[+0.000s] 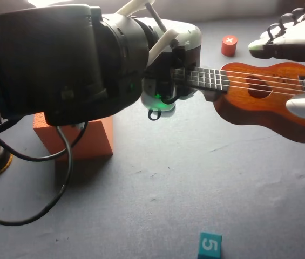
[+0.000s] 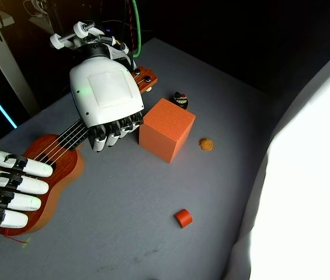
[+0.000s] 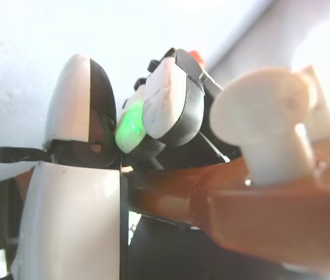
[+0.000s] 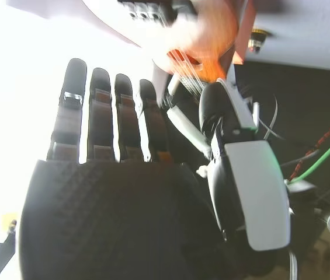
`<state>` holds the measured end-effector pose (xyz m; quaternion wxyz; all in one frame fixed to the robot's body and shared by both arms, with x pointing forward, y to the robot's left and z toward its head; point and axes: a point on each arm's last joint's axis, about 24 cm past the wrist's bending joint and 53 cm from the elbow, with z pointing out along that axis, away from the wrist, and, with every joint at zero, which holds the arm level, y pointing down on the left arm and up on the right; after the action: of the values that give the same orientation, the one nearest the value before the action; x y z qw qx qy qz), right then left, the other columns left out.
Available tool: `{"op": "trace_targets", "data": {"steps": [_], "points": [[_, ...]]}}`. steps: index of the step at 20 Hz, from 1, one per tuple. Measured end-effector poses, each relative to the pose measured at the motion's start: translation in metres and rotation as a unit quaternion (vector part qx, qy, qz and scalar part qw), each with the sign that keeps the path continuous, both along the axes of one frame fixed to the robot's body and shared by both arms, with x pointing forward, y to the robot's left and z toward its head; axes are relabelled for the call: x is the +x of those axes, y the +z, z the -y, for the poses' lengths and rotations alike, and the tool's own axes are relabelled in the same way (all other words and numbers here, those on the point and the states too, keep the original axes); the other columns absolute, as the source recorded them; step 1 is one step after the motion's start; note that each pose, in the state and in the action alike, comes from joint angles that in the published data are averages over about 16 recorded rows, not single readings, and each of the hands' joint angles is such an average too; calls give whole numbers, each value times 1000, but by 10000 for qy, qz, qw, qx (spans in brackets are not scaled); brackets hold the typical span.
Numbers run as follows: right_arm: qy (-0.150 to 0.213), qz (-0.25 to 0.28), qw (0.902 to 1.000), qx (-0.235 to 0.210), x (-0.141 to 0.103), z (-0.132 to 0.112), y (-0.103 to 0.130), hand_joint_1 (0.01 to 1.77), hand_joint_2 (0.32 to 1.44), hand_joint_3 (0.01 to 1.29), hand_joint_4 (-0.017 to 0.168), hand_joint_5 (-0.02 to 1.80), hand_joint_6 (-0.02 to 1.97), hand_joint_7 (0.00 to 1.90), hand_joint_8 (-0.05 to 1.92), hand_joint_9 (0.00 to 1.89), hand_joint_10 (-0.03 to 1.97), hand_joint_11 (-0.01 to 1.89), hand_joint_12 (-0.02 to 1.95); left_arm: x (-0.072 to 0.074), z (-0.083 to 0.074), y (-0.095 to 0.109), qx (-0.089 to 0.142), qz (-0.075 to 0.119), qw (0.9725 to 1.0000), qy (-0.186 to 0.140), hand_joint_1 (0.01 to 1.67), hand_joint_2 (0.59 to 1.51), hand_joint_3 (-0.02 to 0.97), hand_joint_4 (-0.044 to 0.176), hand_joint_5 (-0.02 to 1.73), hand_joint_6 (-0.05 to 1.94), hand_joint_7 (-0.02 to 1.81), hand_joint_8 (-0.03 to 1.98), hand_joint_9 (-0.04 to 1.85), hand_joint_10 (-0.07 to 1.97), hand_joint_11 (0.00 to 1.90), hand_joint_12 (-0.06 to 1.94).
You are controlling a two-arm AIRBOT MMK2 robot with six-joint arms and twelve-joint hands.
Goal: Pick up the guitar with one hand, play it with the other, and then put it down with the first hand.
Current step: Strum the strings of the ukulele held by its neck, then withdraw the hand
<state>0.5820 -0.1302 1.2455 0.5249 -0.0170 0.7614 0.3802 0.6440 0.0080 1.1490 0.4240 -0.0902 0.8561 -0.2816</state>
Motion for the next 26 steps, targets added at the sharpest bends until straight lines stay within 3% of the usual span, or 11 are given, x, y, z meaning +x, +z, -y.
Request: {"op": "trace_targets", "data": {"steps": [17,26], "points": [[182,-3,9993,-317,-19,-11,-16,528,1341,15,-7,236,12,246,15,208,77,21,720,0,1,6,49,66,10000,-52,1501,1085,-14,3,1294,1864,1330,1974,1468,1927,1530,1923],[268,151,9988,-381,-31,-19,-13,573,1321,15,-4,157,498,286,6,202,127,21,755,1,0,6,80,85,9999,-60,1500,1084,-15,3,1285,1840,1329,1974,1468,1926,1517,1922]]}}
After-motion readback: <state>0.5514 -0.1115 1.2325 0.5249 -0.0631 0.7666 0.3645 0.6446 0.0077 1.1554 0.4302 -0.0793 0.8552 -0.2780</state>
